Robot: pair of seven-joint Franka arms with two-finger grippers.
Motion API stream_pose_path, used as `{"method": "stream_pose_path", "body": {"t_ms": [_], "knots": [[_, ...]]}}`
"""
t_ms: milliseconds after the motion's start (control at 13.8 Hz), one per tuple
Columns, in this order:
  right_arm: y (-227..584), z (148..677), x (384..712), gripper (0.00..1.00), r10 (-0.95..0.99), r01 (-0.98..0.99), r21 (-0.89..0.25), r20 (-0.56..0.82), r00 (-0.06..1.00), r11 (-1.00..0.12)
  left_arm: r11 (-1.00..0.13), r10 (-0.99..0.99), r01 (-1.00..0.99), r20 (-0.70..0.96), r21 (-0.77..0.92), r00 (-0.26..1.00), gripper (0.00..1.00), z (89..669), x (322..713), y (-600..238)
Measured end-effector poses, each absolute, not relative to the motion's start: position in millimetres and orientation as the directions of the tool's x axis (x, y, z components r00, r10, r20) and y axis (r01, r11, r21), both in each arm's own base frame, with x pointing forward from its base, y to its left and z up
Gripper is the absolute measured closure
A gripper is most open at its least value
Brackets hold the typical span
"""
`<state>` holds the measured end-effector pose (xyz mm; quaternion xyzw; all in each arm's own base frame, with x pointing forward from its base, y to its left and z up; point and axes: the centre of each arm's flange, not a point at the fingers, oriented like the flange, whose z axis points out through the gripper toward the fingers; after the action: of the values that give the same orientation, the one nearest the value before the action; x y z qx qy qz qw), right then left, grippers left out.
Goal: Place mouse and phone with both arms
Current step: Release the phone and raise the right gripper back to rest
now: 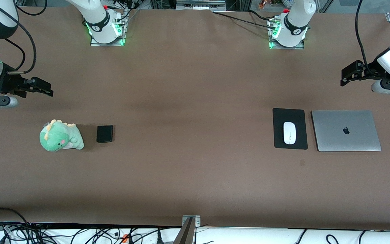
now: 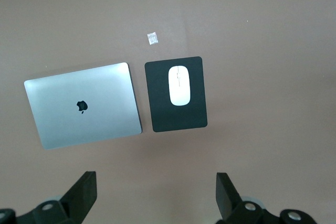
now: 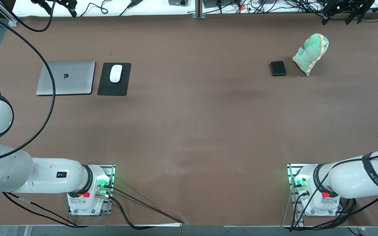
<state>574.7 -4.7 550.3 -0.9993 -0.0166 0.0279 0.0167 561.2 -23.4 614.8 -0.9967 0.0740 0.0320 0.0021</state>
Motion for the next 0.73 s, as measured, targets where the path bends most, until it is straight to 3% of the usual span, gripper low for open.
{"method": "stream_pose_path", "body": {"t_ms": [725], "knots": [[-16.8, 605.2, 586.9, 0.0, 0.0, 0.001, -0.013, 0.075, 0.997, -1.0, -0.988, -0.155, -0.156, -0.048, -0.001, 0.987, 0.0, 626.7, 560.5, -27.6]]}}
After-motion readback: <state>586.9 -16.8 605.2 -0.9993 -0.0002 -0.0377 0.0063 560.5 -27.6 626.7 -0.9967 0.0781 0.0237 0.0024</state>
